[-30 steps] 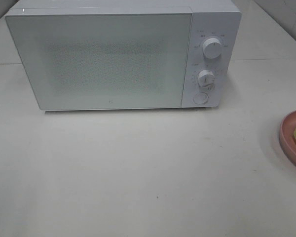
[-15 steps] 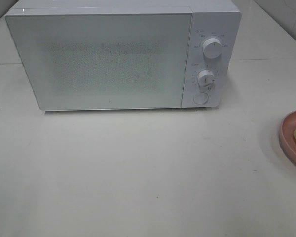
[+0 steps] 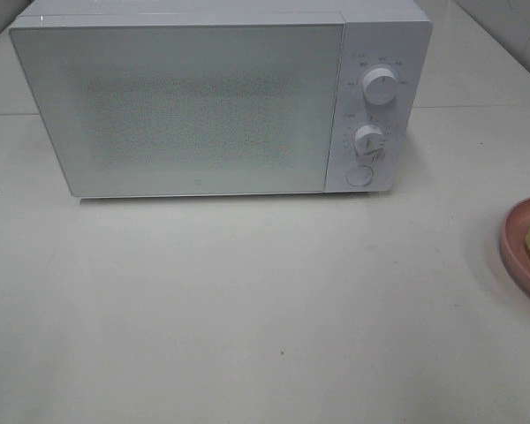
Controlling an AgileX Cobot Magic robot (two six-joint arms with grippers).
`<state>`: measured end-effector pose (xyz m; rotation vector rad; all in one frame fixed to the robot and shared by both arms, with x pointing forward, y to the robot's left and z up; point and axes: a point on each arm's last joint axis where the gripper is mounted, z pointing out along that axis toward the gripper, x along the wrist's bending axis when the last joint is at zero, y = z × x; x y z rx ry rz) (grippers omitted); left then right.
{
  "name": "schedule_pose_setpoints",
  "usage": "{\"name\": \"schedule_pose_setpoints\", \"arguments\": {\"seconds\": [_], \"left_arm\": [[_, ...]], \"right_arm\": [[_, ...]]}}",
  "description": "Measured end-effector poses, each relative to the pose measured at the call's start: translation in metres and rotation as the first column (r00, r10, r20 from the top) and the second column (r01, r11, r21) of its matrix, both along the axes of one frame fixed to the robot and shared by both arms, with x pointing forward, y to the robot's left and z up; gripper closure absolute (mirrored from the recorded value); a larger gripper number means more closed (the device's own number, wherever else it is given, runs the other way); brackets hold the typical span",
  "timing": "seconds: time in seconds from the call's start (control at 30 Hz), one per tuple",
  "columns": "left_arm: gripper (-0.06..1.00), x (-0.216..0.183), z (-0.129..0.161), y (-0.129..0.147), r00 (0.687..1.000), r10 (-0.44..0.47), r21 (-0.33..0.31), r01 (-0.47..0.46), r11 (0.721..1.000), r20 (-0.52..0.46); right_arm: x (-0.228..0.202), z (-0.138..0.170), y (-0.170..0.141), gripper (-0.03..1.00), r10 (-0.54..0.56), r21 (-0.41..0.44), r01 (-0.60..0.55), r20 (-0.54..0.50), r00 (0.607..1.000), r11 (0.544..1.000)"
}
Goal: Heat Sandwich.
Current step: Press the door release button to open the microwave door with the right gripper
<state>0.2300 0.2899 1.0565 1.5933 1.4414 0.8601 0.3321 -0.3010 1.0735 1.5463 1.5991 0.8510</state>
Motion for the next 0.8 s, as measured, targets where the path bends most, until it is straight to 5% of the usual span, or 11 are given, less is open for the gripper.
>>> {"name": "schedule_pose_setpoints", "arguments": {"seconds": [0.8], "left_arm": [[-0.02, 0.0, 0.0, 0.0, 1.0, 0.0, 0.0, 0.0, 1.0, 0.0]], "right_arm": [[0.079, -0.019, 0.007, 0.26, 0.034, 0.019, -0.034, 0.008, 0.999, 0.999]]}}
